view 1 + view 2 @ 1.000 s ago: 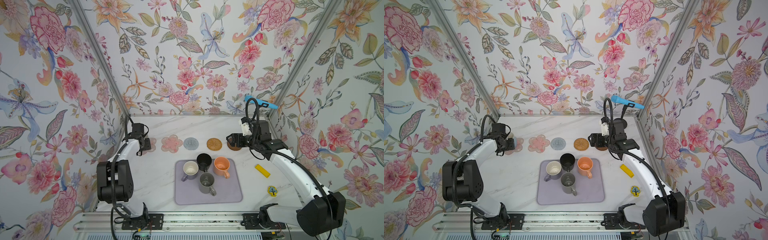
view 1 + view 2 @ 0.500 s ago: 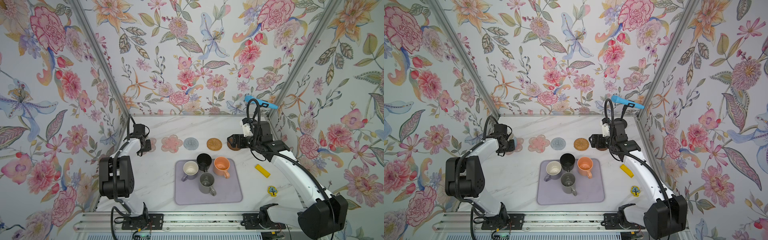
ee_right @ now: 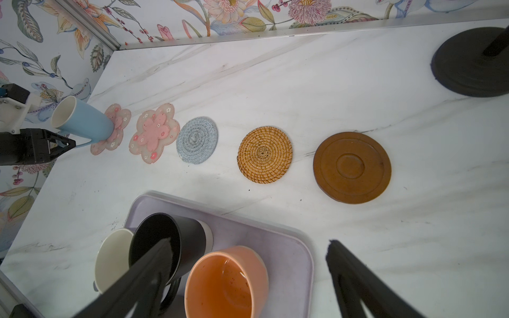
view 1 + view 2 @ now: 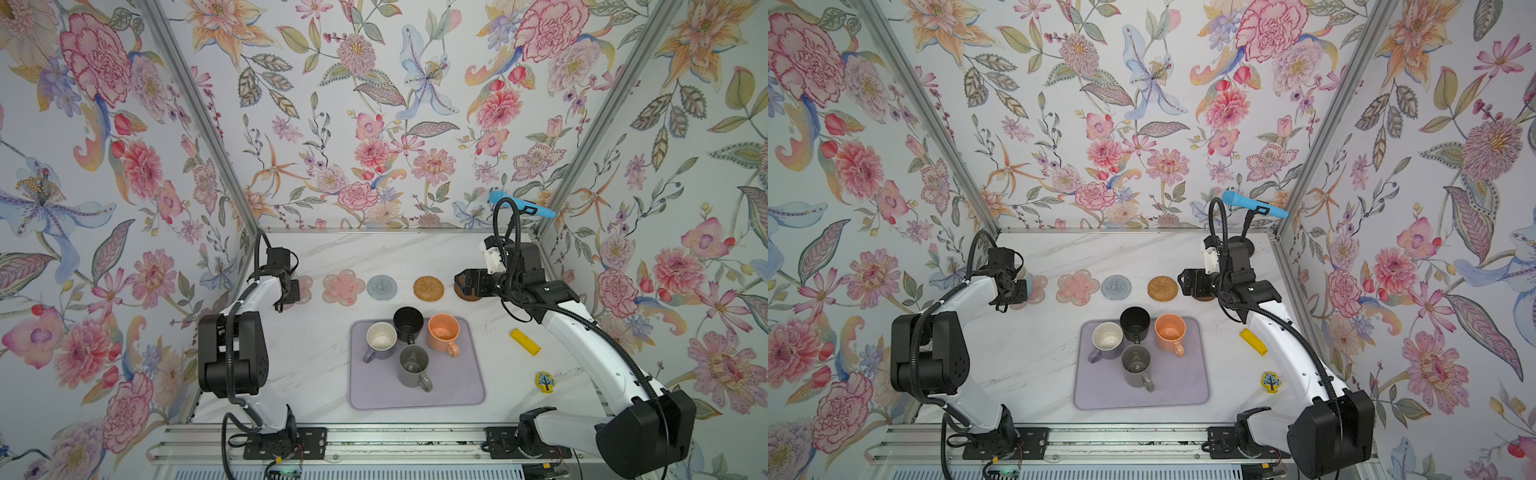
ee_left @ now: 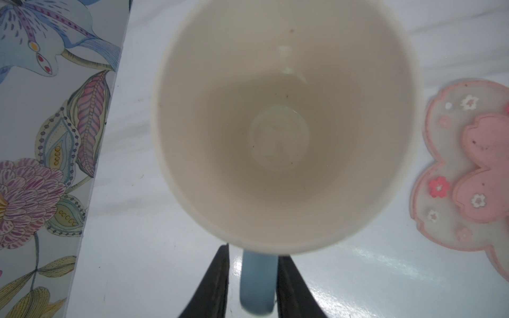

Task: Place cups on coasters
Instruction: Rotate the cup on the coaster.

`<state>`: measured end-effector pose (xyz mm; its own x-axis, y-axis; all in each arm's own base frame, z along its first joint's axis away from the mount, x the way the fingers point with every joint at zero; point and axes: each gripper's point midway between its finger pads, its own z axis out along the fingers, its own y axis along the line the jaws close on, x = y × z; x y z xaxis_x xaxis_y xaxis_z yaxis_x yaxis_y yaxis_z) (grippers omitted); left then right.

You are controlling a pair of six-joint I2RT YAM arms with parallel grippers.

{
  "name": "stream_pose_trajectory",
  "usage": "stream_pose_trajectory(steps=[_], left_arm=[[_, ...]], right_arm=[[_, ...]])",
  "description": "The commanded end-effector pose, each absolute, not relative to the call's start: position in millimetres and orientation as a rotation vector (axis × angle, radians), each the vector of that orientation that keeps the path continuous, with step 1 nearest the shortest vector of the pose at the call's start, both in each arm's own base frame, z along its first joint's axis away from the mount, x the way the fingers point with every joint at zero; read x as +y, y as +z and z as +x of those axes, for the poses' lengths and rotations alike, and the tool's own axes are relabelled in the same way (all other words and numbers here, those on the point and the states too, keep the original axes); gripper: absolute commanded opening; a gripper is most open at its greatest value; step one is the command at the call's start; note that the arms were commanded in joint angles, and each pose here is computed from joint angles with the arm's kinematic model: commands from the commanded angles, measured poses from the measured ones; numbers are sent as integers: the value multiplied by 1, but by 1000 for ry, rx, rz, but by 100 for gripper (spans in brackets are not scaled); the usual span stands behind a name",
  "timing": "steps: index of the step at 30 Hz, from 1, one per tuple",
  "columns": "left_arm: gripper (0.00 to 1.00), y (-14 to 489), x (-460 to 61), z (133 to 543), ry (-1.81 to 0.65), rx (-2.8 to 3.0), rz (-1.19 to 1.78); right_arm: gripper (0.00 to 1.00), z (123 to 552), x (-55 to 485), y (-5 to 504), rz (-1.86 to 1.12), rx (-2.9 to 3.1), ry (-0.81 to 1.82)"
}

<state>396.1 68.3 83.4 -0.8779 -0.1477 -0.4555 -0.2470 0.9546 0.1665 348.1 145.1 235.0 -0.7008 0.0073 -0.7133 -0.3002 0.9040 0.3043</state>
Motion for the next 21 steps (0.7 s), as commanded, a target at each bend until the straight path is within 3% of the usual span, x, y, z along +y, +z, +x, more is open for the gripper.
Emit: stream_pose_trajectory(steps=[1, 9, 15, 21], left_arm=[[31, 91, 79, 397, 366, 2650, -287], [34, 94, 75, 398, 335, 2645, -284], [43, 105, 68, 394, 269, 2631, -305], [60, 141, 59, 383, 190, 2548, -319]], right_arm=[[90, 341, 142, 231, -201, 2314, 508], [90, 338, 141, 227, -204, 2327, 499], [90, 335, 139, 229, -206, 2325, 495], [90, 331, 139, 226, -215, 2344, 490]])
